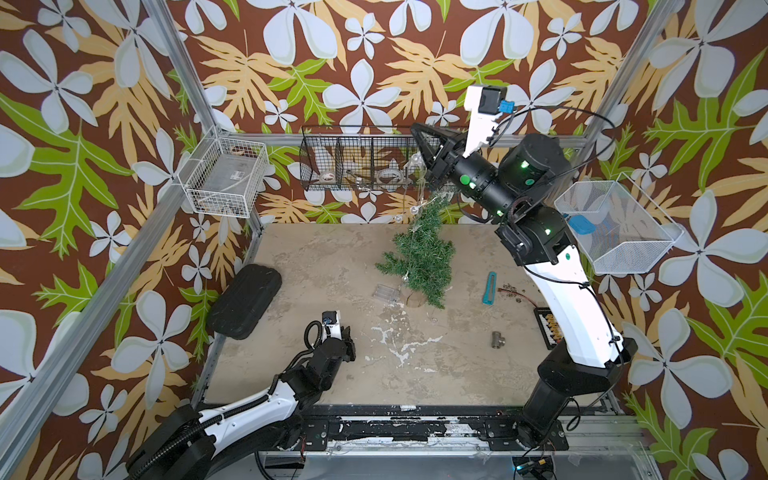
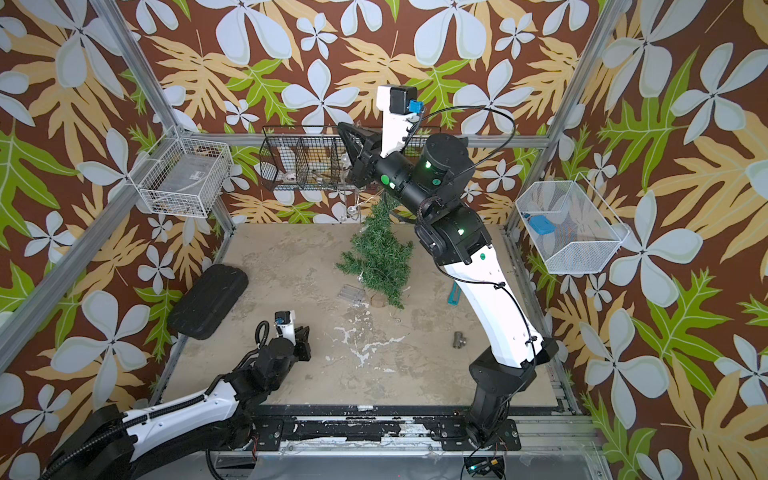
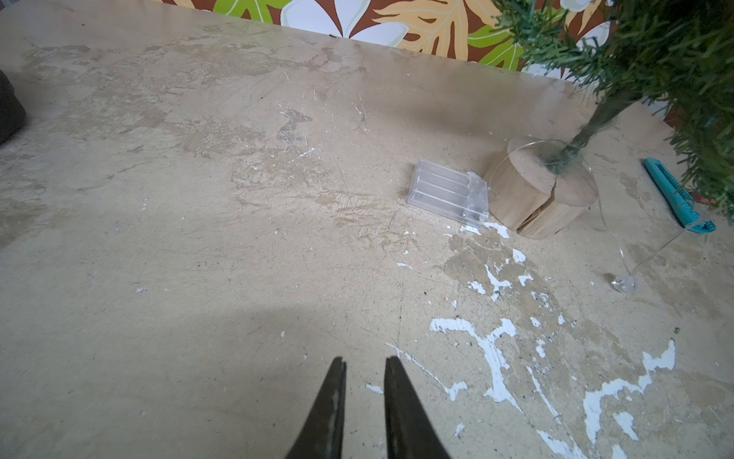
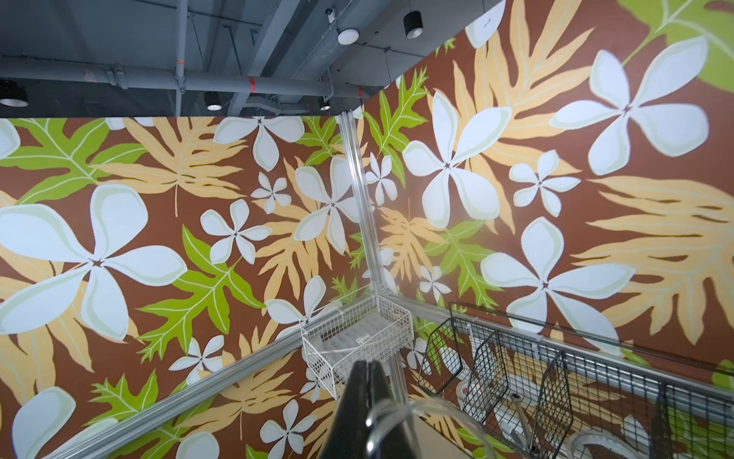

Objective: Remove string lights from the small christmas tree
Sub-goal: Remove the light string from the Christmas tree.

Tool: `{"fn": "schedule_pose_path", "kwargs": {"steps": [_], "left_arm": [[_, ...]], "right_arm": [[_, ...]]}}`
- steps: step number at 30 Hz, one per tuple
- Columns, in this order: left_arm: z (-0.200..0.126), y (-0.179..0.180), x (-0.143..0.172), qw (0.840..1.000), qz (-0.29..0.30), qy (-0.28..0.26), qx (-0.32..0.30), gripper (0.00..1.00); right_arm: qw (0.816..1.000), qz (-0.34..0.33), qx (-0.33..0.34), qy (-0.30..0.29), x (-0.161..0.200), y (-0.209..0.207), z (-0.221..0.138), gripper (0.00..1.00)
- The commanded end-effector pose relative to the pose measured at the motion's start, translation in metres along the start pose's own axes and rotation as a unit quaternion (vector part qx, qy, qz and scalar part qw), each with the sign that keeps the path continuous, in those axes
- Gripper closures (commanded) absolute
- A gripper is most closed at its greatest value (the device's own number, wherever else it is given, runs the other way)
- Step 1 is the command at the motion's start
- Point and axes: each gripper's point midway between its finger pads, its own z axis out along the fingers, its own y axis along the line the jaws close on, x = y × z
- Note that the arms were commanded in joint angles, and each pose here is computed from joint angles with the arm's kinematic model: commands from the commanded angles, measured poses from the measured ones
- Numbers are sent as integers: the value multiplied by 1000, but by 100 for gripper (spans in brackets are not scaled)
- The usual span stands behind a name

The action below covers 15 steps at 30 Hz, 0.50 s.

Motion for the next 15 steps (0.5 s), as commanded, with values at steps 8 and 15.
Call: {"fn": "schedule_pose_path", "kwargs": {"steps": [8, 15], "left_arm": [[0, -2, -5, 1000, -6, -8, 1, 79], [0, -1, -6, 1000, -8, -10, 2, 80]], "right_arm": [[999, -19, 22, -13, 17, -22, 13, 100], [997, -43, 61, 2, 17, -33, -2, 100]]}}
